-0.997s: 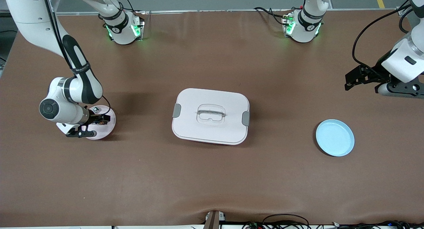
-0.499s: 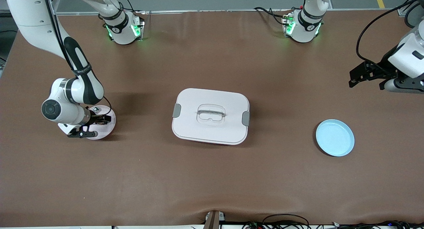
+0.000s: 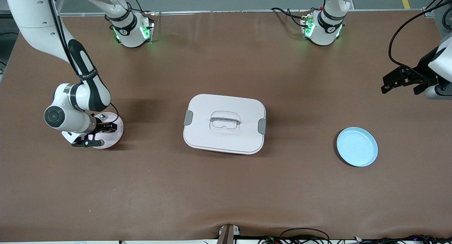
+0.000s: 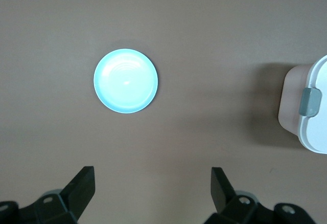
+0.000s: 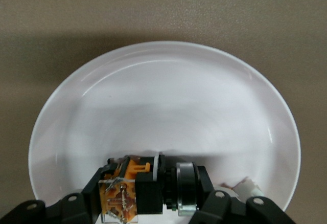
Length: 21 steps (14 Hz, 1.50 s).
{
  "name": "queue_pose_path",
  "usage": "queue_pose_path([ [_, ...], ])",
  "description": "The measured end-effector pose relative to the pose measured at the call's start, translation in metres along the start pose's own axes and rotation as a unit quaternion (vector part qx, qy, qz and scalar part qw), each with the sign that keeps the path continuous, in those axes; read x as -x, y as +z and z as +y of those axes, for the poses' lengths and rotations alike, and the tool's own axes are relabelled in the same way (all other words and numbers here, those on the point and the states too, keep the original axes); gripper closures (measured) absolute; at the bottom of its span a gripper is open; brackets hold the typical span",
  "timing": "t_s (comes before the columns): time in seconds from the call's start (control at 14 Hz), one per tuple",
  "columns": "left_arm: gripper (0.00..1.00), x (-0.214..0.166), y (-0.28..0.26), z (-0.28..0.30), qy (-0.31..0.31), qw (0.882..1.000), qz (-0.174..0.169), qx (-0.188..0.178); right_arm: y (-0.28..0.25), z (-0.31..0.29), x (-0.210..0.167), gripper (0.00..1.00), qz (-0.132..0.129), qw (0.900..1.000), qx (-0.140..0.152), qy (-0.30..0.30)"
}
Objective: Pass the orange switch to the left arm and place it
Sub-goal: 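Close the right gripper on the orange-black switch, then lift the switch with the right gripper while the left gripper approaches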
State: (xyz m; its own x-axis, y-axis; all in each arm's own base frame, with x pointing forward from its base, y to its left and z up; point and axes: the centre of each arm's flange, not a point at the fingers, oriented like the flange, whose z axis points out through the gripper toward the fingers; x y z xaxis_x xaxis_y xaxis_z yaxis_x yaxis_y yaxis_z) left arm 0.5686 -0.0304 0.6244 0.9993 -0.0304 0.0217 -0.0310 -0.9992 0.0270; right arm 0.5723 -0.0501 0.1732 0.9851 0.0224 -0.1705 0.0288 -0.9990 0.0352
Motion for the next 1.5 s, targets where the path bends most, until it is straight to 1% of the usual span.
queue_pose_path([
  [0.21,0.0,0.0,0.0,0.001,0.001,1.0,-0.001,0.0,-0.002,0.0,-0.001,0.27,0.002,1.0,0.0,-0.001],
  [0.36,0.0,0.0,0.0,0.001,0.001,1.0,-0.001,0.0,-0.008,-0.001,-0.004,0.27,0.009,1.0,0.001,-0.006],
  [0.5,0.0,0.0,0.0,0.003,0.003,1.0,-0.001,0.0,-0.025,0.0,-0.008,0.27,0.021,1.0,0.002,-0.015],
  [0.64,0.0,0.001,0.002,0.008,0.007,1.0,-0.003,0.0,-0.051,-0.002,-0.008,0.27,0.019,1.0,0.001,-0.022],
  [0.85,0.0,0.001,0.002,0.015,0.014,1.0,-0.004,0.0,-0.104,-0.015,0.0,0.27,0.0,0.999,-0.002,-0.032],
  [1.07,0.0,0.001,0.005,0.027,0.024,1.0,-0.006,0.001,-0.148,-0.035,0.015,0.27,-0.026,0.999,-0.005,-0.037],
  [1.35,0.0,0.002,0.006,0.04,0.036,0.999,-0.008,0.002,-0.205,-0.084,0.026,0.27,-0.068,0.998,0.006,0.006],
  [1.5,0.0,0.002,0.006,0.045,0.041,0.999,-0.007,0.002,-0.233,-0.111,0.029,0.27,-0.082,0.996,0.015,0.032],
])
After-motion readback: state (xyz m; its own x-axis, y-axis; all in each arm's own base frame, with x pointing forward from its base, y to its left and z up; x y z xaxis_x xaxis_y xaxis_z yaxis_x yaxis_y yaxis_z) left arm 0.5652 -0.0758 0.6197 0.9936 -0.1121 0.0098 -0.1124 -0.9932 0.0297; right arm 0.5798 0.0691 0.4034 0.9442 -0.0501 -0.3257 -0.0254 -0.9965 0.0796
